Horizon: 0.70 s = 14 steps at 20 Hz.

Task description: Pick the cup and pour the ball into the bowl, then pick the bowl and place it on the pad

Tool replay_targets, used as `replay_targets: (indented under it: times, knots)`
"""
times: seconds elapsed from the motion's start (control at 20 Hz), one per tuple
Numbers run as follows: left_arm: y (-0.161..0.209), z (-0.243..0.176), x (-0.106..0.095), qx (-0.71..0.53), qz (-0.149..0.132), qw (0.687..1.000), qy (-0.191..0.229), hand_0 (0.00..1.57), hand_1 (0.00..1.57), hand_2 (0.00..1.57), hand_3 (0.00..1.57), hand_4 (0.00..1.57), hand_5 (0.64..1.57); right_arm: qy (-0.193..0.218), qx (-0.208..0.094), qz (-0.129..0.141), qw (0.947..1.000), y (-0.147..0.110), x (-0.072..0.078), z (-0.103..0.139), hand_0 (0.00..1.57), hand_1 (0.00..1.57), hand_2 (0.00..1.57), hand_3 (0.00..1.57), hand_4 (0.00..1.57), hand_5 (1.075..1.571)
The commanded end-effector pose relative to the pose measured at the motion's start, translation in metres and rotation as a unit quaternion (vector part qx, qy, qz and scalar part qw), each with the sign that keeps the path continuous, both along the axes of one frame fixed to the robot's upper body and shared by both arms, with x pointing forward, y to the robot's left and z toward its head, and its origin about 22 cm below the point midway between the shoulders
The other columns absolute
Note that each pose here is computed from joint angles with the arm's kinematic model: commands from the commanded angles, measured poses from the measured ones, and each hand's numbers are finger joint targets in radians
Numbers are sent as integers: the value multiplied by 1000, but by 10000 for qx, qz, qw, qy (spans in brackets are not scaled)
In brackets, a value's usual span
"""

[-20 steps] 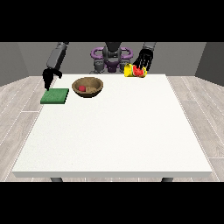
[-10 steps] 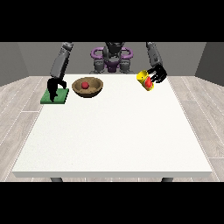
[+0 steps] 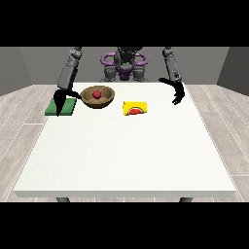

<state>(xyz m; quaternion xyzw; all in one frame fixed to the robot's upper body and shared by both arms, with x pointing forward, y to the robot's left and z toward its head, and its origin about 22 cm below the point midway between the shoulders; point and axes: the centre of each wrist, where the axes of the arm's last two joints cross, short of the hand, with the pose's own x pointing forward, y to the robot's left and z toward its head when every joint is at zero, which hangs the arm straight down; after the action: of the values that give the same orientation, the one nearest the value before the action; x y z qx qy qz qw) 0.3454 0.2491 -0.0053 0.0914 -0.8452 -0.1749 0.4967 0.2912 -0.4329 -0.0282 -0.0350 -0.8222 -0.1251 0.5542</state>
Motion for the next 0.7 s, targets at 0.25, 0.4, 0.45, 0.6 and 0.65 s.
replay_targets:
  times: [0.25,0.4,0.45,0.6,0.65]
  knots:
    - [7,-7,-7,-240,21,9990,370,0,0,0,0,0,690,739,652,473,9940,45,-1,-44,0,0,0,0,0,1569]
    - [31,-56,-36,-320,491,9920,1121,0,0,0,0,0,669,1334,780,851,9843,53,4,-39,0,0,0,0,0,1567]
    - [43,-57,-34,-343,656,9885,1318,0,0,0,0,0,667,1421,635,864,9840,80,11,-41,0,0,0,0,0,1567]
    - [64,-75,-51,-447,939,9855,1338,0,0,0,0,0,679,1699,525,1132,9775,99,32,-22,0,0,0,0,0,1570]
    - [55,-79,-58,-487,827,9819,1636,0,0,0,0,0,688,1917,674,1118,9727,95,-2,-58,0,0,0,0,0,1570]
